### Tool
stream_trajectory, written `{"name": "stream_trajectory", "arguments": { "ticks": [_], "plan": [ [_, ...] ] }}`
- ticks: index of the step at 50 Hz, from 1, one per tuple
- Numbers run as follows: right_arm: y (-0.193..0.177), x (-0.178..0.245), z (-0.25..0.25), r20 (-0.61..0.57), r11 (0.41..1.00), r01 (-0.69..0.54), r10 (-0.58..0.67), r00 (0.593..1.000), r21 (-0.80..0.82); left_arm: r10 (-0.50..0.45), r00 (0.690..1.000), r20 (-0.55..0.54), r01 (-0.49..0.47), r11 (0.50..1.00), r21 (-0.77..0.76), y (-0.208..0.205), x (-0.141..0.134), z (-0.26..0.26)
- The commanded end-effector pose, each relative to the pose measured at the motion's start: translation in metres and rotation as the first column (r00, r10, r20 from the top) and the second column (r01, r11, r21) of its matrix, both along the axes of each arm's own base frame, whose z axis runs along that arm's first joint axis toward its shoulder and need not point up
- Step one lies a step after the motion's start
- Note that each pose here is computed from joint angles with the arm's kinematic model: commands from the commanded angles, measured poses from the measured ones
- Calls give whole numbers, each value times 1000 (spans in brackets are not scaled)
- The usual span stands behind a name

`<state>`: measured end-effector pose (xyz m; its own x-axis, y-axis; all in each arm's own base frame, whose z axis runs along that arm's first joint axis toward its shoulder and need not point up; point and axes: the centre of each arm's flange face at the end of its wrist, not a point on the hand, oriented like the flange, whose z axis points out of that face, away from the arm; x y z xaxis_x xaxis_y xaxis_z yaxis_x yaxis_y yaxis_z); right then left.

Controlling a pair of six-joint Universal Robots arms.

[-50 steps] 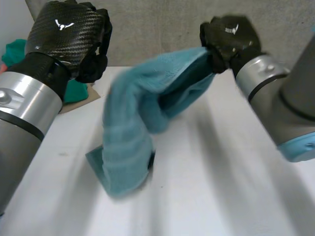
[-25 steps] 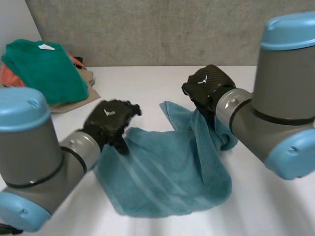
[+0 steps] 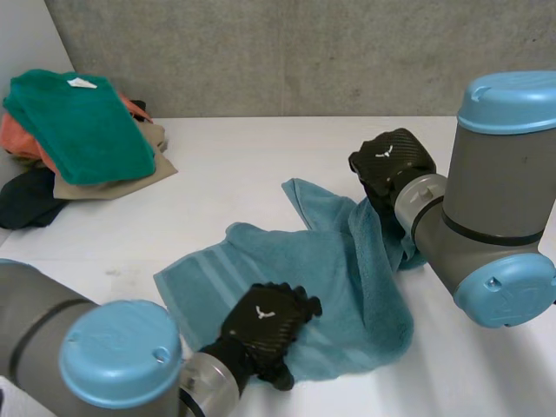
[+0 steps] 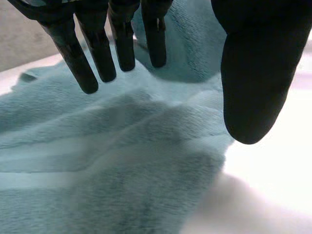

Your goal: Fold the laundry.

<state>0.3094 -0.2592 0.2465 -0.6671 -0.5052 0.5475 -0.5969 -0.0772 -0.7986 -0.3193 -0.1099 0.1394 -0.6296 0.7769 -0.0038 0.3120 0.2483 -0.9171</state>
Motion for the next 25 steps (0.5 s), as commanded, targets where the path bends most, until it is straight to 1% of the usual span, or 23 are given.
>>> {"name": "stream_trajectory", "arguments": {
  "ticks": [1,7,10,13,17,18,21,22,24,25],
  "plan": [
    [-1,-4,-4,0,1000,10,-10,1000,1,-29,998,57,30,999,-13,-2,-11,-18],
    [-1,-12,-3,-1,1000,26,-26,1000,4,12,989,149,3,995,-99,-15,-14,-29],
    [2,-15,-1,3,1000,18,-18,1000,5,30,985,170,-5,989,-146,-18,-14,-25],
    [6,-19,5,7,1000,11,-11,1000,2,41,985,169,-12,986,-169,-20,-15,-19],
    [8,-32,17,-10,999,31,-31,999,-12,57,992,109,-31,973,-231,-20,-12,15],
    [9,-35,21,-15,999,33,-33,999,-15,60,996,62,-41,962,-271,-18,-10,37],
    [14,-50,44,-41,998,35,-37,998,-51,63,998,-5,-61,944,-323,-13,-3,69],
    [15,-54,51,-48,997,35,-38,998,-67,69,996,-52,-83,930,-357,-11,4,92],
    [17,-64,68,-59,994,40,-46,997,-106,89,991,-100,-122,912,-391,-12,13,115],
    [20,-70,86,-62,988,37,-47,997,-153,112,984,-142,-162,894,-417,-15,23,136]
  ]
}}
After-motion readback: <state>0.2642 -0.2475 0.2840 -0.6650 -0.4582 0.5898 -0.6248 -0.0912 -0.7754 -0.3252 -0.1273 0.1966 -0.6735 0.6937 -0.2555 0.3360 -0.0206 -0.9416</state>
